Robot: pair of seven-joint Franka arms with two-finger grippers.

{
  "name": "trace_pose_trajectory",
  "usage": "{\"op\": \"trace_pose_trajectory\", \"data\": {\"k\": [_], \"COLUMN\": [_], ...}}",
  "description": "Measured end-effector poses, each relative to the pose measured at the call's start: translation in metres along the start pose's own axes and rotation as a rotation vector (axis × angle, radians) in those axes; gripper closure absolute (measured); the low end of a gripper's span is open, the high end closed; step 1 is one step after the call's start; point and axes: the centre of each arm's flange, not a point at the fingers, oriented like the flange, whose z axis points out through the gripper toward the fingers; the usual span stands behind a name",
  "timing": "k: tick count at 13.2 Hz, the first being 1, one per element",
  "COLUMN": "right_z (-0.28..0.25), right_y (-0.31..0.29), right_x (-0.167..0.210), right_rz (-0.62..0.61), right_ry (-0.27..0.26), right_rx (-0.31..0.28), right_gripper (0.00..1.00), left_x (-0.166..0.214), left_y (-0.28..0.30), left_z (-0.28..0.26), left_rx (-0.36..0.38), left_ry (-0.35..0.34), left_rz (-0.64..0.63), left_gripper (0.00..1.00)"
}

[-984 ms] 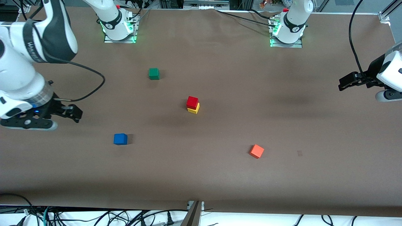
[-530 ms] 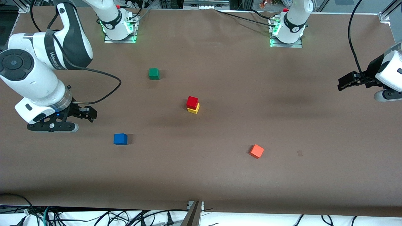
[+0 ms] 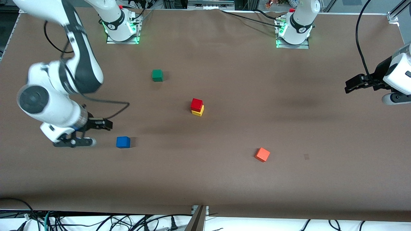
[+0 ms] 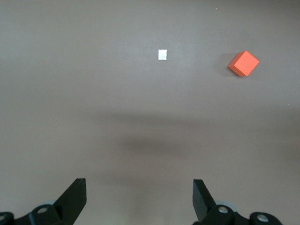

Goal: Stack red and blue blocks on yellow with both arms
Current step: 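Lower the right gripper and close it on the blue cube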

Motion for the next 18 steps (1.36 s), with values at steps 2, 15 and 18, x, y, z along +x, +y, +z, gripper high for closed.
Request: {"op": "trace_pose_trajectory", "data": {"k": [2, 15, 18], "right_z": [0.052, 0.166, 0.161], "right_y": [-0.007, -0.023, -0.024], "right_x": [0.017, 0.031, 0.033], "right_rz": [-0.003, 0.042, 0.029], "right_ry": [0.006, -0.023, -0.019], "right_rx": [0.004, 0.087, 0.088], "right_gripper": [0.00, 0.24, 0.45], "left_x": [0.002, 0.002, 0.002], "left_y": [0.000, 0.000, 0.000], "left_z": [0.002, 0.003, 0.003], "left_rx": [-0.001, -0.001, -0.001], "left_ry": [-0.003, -0.004, -0.004], "left_rz": [0.000, 0.000, 0.000], "left_gripper": [0.00, 0.00, 0.00]}}
